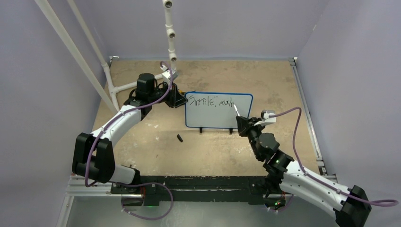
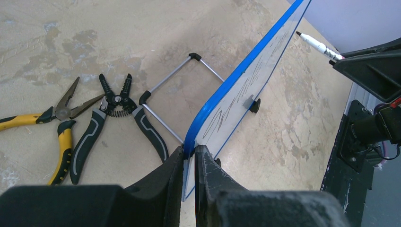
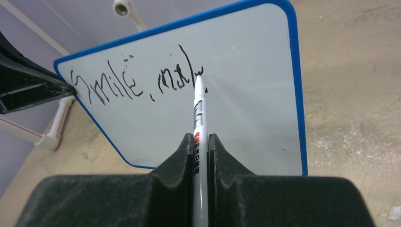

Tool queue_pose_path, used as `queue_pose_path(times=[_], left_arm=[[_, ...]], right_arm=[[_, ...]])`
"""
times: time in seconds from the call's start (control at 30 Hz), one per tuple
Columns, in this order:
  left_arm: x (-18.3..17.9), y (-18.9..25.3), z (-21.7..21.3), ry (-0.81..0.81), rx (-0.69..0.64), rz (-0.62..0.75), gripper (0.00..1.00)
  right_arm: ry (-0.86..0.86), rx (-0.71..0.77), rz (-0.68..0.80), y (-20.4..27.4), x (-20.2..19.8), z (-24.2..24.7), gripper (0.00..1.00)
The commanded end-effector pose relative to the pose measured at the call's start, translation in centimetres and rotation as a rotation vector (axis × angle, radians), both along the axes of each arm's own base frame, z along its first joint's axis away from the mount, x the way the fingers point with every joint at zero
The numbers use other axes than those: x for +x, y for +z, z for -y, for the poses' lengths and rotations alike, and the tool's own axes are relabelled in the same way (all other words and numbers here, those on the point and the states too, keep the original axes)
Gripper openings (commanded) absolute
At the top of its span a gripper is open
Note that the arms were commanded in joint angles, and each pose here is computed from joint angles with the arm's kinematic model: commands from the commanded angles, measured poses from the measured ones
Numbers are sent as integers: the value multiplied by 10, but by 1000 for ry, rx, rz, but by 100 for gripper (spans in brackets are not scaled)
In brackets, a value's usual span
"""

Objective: Write a sentence on the whiteboard

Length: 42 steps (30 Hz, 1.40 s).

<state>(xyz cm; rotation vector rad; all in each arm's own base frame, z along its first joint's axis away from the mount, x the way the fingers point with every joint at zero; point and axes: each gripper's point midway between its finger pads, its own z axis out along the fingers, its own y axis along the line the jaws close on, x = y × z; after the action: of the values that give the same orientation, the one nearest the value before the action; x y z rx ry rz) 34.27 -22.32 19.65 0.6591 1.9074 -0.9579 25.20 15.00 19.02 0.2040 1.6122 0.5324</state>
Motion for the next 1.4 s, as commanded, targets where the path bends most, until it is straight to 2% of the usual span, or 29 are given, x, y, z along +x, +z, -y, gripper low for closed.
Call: queue_pose_path(times=[0.0,0.6,0.93,1.37], left_arm=[[2,24,1,-14,-13,95,0],[2,23,0,-11,-10,95,0],[2,22,0,-11,-9,93,0],[2,23,0,-12,-10,95,0]], right_arm=[[-26,-30,13,4,7,1,0],[-103,-25,-6,-1,10,13,0],[-71,-51,47,12,13,6,0],[-50,-40,-7,-4,11,1,0]])
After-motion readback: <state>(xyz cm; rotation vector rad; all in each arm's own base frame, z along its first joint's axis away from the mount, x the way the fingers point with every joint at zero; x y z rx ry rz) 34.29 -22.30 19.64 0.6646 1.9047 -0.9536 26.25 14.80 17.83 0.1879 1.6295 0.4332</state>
